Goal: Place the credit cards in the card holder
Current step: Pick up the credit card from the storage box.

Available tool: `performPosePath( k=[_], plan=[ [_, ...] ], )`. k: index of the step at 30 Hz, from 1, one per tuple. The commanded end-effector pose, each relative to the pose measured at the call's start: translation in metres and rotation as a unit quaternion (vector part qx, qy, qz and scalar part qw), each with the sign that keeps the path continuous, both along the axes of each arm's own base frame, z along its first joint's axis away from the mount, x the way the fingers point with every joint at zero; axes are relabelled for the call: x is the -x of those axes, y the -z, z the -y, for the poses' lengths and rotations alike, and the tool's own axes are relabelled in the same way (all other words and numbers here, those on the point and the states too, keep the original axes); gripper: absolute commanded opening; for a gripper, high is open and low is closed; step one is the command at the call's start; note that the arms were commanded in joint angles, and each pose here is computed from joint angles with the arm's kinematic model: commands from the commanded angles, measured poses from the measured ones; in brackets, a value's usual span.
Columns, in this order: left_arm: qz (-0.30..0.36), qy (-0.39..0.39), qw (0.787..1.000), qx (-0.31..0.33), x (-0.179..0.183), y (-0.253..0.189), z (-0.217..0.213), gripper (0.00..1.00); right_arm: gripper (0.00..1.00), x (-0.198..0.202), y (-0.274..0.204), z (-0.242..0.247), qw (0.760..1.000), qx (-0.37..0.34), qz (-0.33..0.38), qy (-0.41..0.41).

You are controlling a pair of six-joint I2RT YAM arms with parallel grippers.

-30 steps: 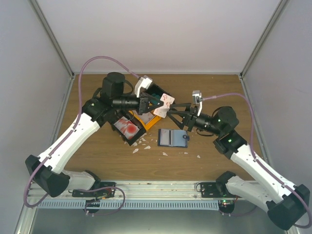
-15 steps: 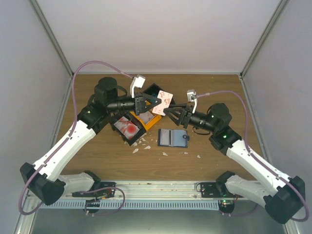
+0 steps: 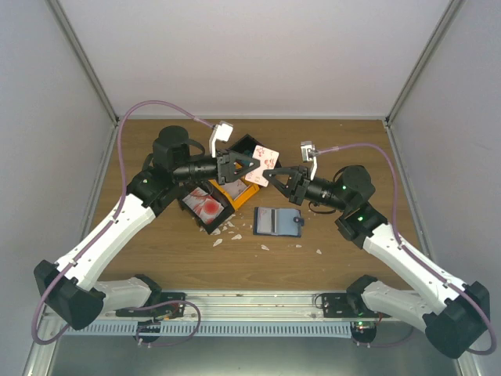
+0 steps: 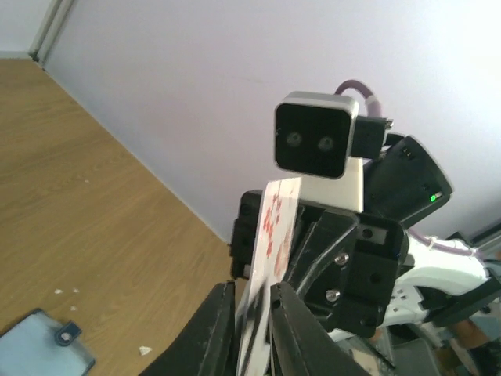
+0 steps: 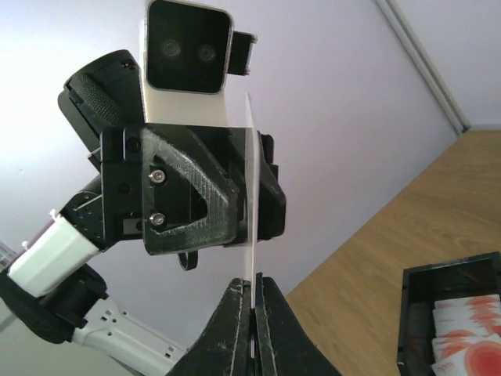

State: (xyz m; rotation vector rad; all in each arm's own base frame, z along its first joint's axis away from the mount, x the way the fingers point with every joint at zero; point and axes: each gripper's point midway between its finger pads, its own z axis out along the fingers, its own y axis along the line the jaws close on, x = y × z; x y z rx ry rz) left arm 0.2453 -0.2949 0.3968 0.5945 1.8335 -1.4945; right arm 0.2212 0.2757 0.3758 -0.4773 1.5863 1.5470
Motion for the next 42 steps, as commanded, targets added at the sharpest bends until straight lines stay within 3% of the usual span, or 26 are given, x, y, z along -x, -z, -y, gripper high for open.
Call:
performPosePath(
  k=[1,7,14,21,33,36,42],
  plan=[
    [0.016,-0.019,0.999,-0.021,-0.006,0.008,-0.003,0.30,0.00,-0.008,-0.002,0.008,0.999,0.015,0.004,0.043],
    [0.016,-0.090,0.989,-0.114,-0.028,0.059,-0.019,0.69,0.00,-0.022,0.046,0.024,0.987,0.109,-0.052,0.107],
    [0.010,-0.097,0.986,-0.133,-0.024,0.085,-0.024,0.99,0.00,-0.039,0.127,0.046,0.946,0.236,-0.163,0.150],
    [0.002,-0.016,0.986,-0.165,-0.002,0.117,-0.004,0.99,0.00,-0.044,0.164,0.077,0.918,0.317,-0.172,0.167],
    [-0.078,-0.025,0.969,-0.235,-0.002,0.203,0.022,0.98,0.01,-0.024,0.237,0.110,0.880,0.347,-0.277,0.168],
    [-0.099,-0.044,0.957,-0.268,-0.007,0.228,0.024,0.92,0.01,-0.014,0.249,0.103,0.884,0.340,-0.291,0.139],
    [-0.139,-0.062,0.935,-0.320,-0.013,0.276,0.030,0.68,0.05,-0.007,0.260,0.083,0.898,0.311,-0.303,0.076]
  ],
)
